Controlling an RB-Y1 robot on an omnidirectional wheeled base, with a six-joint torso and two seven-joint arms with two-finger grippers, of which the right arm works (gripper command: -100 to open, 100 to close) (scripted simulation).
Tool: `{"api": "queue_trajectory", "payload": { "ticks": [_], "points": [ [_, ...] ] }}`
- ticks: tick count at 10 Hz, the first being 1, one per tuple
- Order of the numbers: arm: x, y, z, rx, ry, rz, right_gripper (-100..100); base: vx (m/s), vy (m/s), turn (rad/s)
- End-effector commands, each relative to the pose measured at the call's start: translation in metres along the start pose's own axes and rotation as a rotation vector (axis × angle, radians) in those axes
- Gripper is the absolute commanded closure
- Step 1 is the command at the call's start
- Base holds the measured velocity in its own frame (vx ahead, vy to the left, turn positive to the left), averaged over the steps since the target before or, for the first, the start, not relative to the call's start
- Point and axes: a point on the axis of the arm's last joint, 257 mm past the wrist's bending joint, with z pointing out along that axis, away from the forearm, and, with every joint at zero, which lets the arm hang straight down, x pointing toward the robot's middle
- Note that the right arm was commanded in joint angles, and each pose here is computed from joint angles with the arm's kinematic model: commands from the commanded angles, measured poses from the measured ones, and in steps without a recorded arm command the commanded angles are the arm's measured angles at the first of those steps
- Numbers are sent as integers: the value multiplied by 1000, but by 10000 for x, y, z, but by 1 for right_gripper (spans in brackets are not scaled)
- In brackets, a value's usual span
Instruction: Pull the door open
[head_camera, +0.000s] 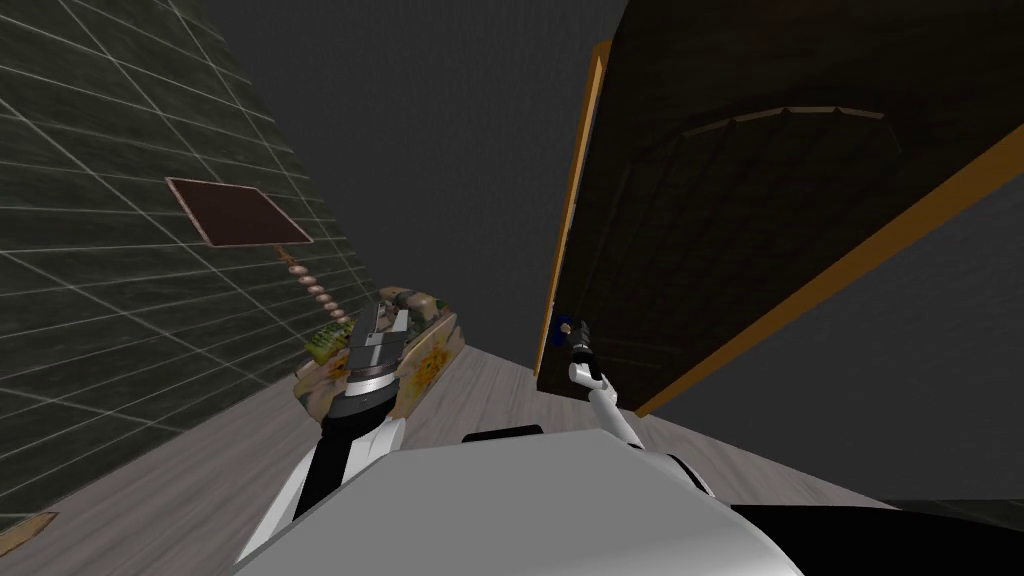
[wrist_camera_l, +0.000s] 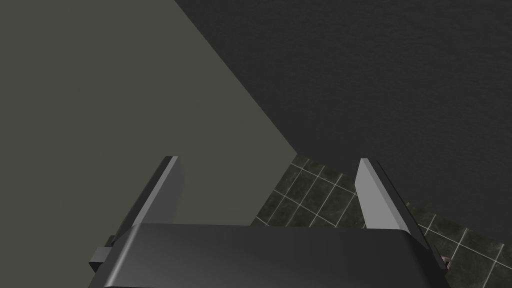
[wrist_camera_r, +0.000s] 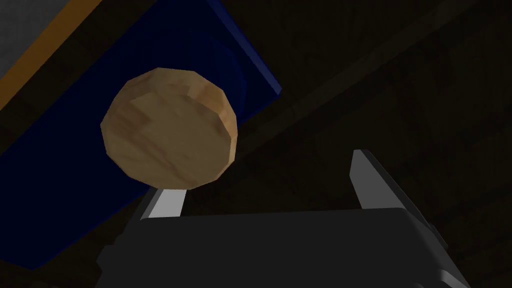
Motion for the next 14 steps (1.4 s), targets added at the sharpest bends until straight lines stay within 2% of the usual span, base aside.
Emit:
{"api": "queue_trajectory", "payload": {
  "ticks": [1, 2, 3, 14],
  "points": [
    [164, -109, -12, 4, 9, 104, -100, -93, -29, 65],
    [177, -120, -17, 1, 2, 156, -100, -90, -10, 125],
    [177, -120, -17, 1, 2, 160, -100, -46, 15, 98],
    [322, -299, -98, -40, -80, 796, -100, -91, -23, 65]
  ]
}}
